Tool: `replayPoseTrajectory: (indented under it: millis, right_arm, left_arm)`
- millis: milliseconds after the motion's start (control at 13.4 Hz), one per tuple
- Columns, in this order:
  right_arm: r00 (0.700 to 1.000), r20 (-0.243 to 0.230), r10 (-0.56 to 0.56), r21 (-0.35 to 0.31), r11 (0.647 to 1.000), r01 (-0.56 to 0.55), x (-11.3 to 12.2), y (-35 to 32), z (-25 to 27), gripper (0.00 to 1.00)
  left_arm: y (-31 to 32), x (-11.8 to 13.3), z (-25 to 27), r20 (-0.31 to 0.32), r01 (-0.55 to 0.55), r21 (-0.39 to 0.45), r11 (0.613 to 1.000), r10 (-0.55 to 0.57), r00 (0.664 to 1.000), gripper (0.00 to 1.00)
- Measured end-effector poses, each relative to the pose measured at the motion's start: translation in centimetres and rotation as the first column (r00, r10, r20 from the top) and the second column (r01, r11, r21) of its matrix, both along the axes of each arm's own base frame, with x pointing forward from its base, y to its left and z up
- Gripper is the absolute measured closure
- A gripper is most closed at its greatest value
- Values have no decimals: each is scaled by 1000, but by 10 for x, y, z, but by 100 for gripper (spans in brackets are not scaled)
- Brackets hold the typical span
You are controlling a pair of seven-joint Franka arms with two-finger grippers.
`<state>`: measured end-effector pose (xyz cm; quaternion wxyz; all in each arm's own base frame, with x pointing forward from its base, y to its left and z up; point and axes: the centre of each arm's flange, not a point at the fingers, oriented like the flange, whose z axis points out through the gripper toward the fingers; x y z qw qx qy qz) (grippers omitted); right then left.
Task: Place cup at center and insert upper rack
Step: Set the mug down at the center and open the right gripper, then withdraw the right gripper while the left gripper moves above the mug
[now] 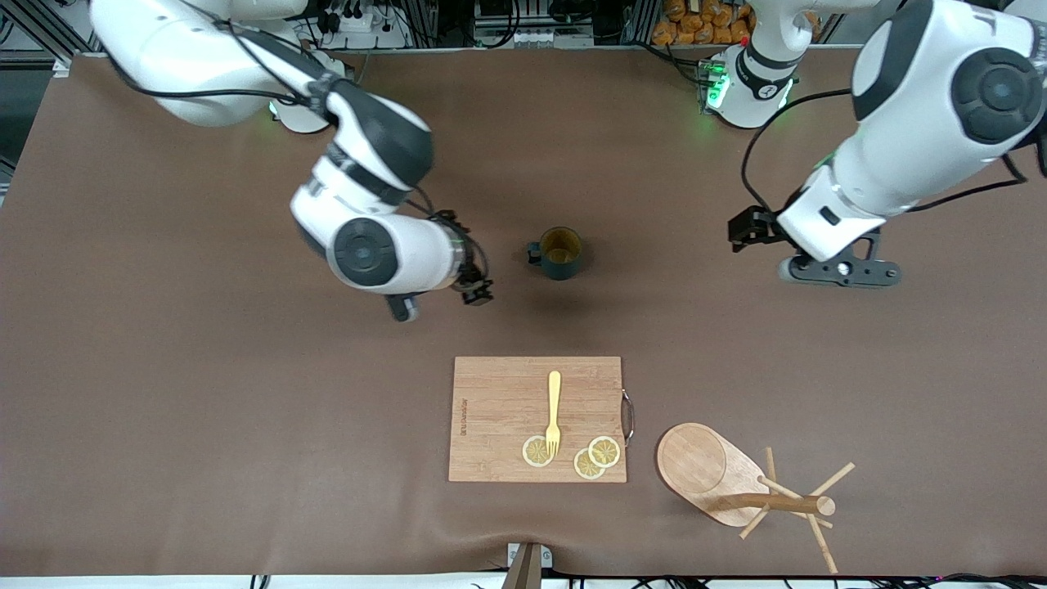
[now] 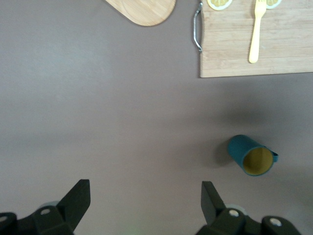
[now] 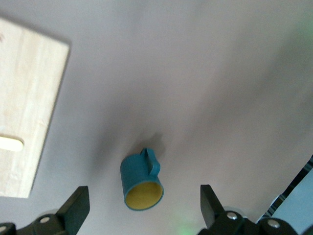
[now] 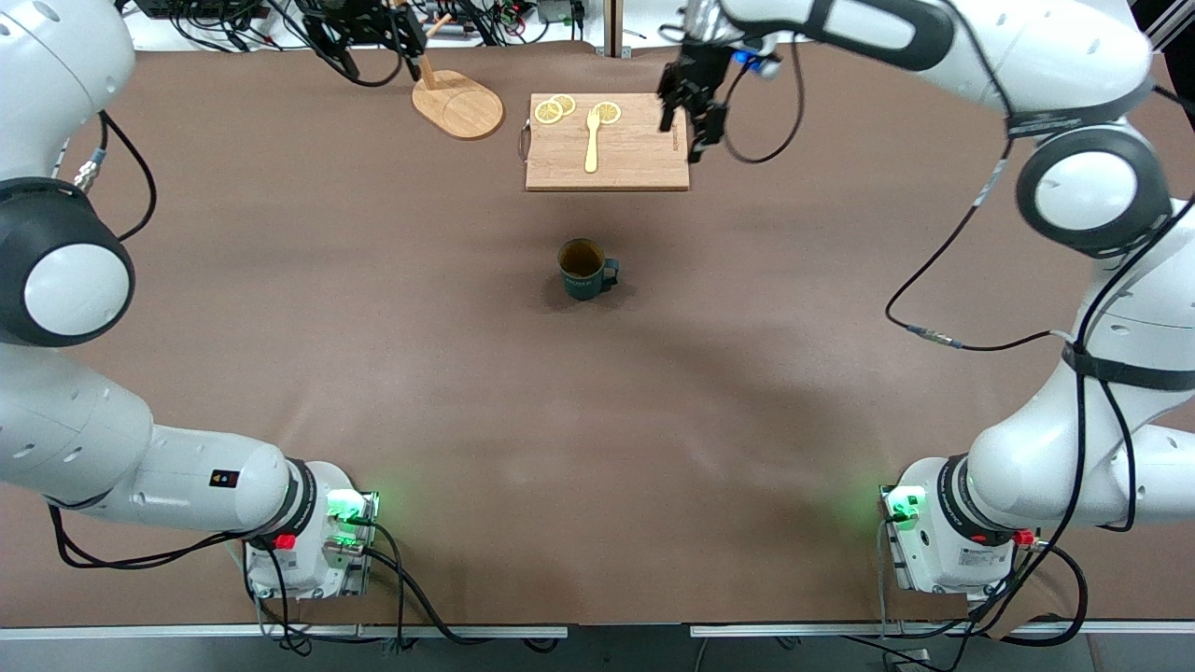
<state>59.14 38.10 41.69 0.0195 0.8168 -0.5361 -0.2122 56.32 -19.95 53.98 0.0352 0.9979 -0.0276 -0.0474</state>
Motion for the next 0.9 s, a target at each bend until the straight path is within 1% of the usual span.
replayPoseTrajectory:
  millis: [75,224,299,449,599,823,898]
  right_arm:
    - [1000,1,28,-2,1000,-28,7,-20,4,0]
    - [993,-17,117,-6,993,-117,18,-60,4,0]
    - [987,-12,160,-1,987,-160,23,-80,8,0]
    - [970,32,243,23,970,-244,33,-119,27,0]
    - [942,74,326,50,943,-330,41,-161,46,0]
    - [893,79,443,60,892,-448,47,-211,48,0]
    - [871,80,485,58,870,-490,47,-219,47,0]
  left_arm:
    - [-14,-5,-2,-7,-5,0,1000,5,1000,0]
    - [-48,-17,-6,-17,-30,3,1000,30,999,0]
    - [-70,-24,-8,-15,-49,4,999,49,999,0]
    - [-114,-42,-17,1,-81,36,996,81,997,0]
    - [-163,-62,-34,22,-108,65,992,107,994,0]
    - [-244,-104,-81,81,-151,141,978,141,987,0]
    - [-268,-122,-100,100,-155,173,973,139,985,0]
